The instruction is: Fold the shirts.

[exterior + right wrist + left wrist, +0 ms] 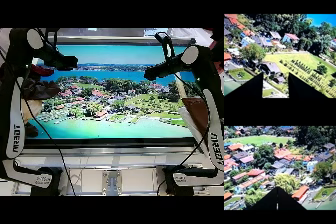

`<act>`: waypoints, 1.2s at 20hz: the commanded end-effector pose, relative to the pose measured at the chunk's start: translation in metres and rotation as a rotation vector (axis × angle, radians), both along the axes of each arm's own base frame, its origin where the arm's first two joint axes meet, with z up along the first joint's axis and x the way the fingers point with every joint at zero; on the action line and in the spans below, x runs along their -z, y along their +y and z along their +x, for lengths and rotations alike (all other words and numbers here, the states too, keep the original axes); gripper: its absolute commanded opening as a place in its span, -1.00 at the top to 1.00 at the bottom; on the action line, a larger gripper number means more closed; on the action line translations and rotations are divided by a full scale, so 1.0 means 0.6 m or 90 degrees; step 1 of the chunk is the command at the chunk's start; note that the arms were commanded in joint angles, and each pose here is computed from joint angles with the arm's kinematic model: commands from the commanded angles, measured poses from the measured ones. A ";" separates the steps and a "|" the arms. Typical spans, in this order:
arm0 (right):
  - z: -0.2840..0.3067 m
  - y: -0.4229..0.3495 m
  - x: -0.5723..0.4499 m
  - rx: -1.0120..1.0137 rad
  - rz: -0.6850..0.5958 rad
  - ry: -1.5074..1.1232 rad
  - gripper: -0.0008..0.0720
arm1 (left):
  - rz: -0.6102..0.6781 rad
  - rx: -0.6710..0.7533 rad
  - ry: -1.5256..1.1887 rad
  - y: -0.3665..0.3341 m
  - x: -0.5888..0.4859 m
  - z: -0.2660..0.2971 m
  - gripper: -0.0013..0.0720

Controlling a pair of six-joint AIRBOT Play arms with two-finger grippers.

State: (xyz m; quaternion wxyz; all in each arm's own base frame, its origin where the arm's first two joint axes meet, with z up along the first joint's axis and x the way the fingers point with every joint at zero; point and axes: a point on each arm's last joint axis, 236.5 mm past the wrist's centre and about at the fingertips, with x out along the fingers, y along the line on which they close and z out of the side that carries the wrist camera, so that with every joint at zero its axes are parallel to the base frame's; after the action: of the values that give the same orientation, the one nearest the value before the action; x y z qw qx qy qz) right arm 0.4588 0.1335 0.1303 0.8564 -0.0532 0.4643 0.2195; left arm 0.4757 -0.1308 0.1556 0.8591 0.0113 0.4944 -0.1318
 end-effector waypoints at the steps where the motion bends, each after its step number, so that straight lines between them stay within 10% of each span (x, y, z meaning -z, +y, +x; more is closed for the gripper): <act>1: 0.000 0.001 0.000 -0.001 0.000 0.000 -0.05 | 0.001 0.000 0.002 0.001 0.000 -0.001 0.94; 9: 0.000 0.001 0.000 -0.001 0.000 0.000 -0.05 | 0.190 0.001 -0.100 0.105 -0.020 0.056 0.83; 11: 0.000 0.001 0.000 -0.001 0.000 0.000 -0.05 | 0.234 -0.066 -0.135 0.167 -0.029 0.087 -0.19; 13: 0.000 0.001 0.000 -0.001 0.000 0.000 -0.05 | 0.241 -0.128 -0.128 0.227 -0.016 0.102 -0.61; 24: 0.039 0.005 -0.029 0.021 0.023 -0.073 -0.05 | 0.213 -0.558 0.100 0.662 0.101 -0.062 -0.61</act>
State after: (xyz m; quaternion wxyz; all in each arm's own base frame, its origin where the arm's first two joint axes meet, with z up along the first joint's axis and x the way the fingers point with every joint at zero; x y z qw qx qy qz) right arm 0.4769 0.1355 0.1428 0.8788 -0.0461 0.4245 0.2130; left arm 0.4750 0.2075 0.1027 0.8119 -0.0109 0.5252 0.2546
